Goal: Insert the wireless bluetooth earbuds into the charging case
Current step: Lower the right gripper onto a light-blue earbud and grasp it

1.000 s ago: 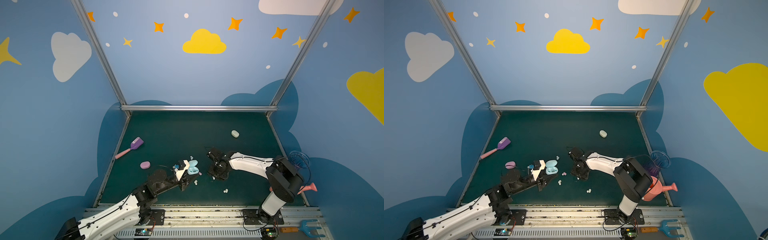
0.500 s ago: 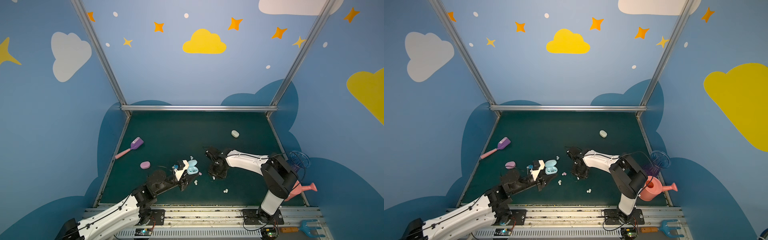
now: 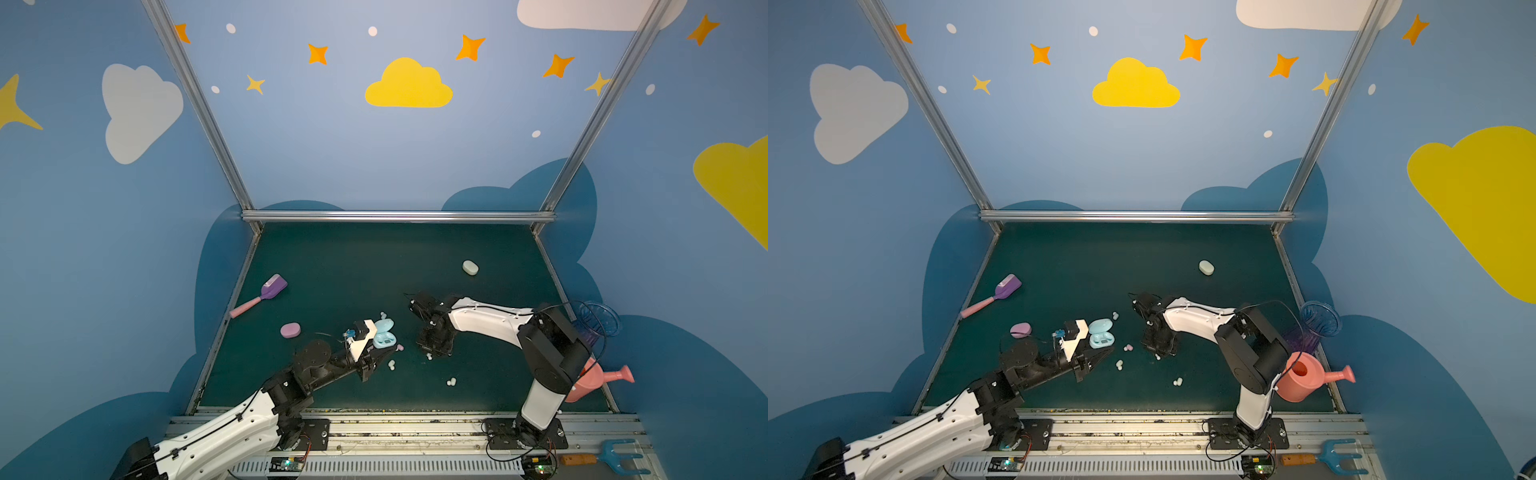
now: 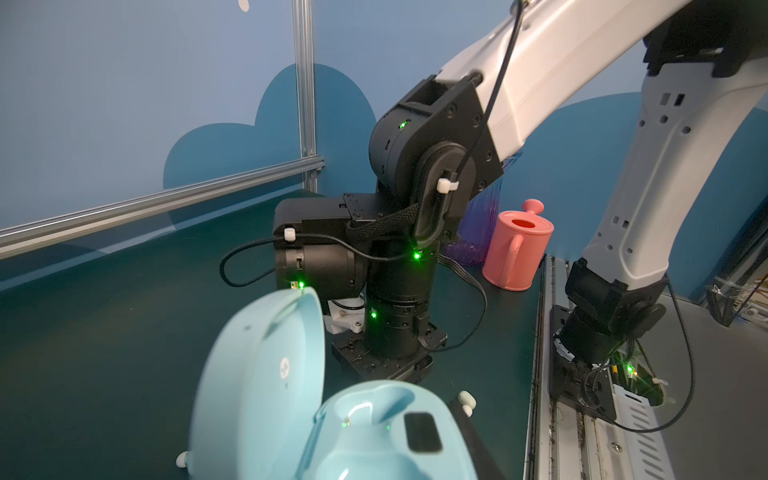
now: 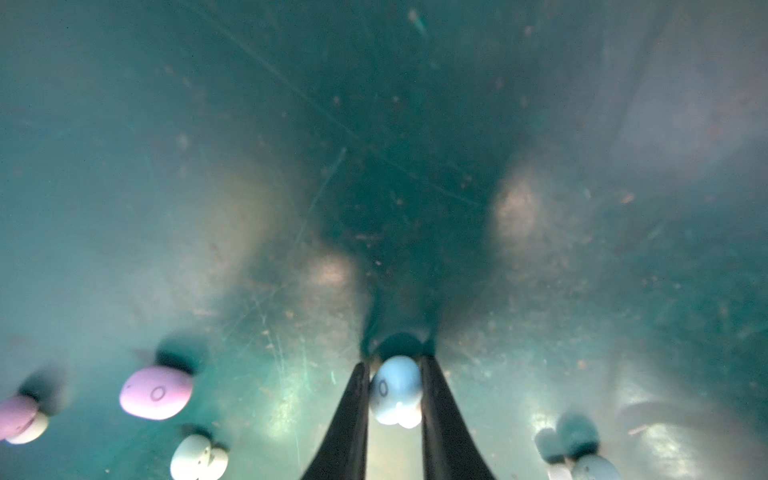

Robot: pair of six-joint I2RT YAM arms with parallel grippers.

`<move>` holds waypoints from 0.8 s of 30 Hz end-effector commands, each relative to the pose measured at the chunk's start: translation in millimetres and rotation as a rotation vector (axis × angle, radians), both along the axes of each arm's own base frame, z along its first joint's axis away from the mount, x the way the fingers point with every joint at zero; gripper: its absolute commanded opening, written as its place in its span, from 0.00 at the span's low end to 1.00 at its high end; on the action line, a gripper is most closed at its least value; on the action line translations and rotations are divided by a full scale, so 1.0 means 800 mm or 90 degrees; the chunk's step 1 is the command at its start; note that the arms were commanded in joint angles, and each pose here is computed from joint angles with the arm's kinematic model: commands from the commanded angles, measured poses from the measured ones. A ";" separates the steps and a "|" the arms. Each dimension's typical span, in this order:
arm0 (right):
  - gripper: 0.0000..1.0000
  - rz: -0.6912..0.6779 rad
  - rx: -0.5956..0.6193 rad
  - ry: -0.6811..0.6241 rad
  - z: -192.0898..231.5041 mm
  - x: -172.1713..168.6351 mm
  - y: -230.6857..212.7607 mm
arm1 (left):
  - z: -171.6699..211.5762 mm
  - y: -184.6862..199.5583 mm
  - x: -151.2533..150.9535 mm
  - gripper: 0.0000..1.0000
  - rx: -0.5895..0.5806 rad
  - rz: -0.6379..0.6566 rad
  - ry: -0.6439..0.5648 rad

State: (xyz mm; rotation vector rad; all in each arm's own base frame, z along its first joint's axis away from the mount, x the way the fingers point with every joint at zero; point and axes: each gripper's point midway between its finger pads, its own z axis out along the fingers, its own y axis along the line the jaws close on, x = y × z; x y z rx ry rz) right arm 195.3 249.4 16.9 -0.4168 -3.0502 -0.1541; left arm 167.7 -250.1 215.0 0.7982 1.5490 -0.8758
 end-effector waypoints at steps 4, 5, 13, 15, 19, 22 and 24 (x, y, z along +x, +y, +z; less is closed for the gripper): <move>0.17 0.011 0.011 -0.001 -0.016 0.000 0.004 | 0.007 -0.002 0.002 0.04 -0.004 -0.002 -0.005; 0.17 0.013 0.017 -0.009 -0.013 0.002 0.006 | 0.006 -0.003 0.002 0.04 -0.001 -0.004 -0.002; 0.16 0.037 0.062 -0.099 0.040 0.019 -0.004 | 0.012 -0.021 0.003 0.04 0.002 -0.038 0.007; 0.16 0.044 0.071 -0.132 0.058 0.023 -0.011 | 0.014 -0.027 0.004 0.04 0.003 -0.046 0.007; 0.15 0.063 0.110 -0.207 0.102 0.029 -0.023 | 0.015 -0.039 0.006 0.04 0.000 -0.067 -0.003; 0.15 0.081 0.155 -0.260 0.140 0.030 -0.029 | 0.017 -0.052 0.009 0.04 -0.003 -0.088 -0.006; 0.15 0.096 0.179 -0.299 0.167 0.031 -0.034 | 0.021 -0.061 0.010 0.03 -0.006 -0.105 -0.010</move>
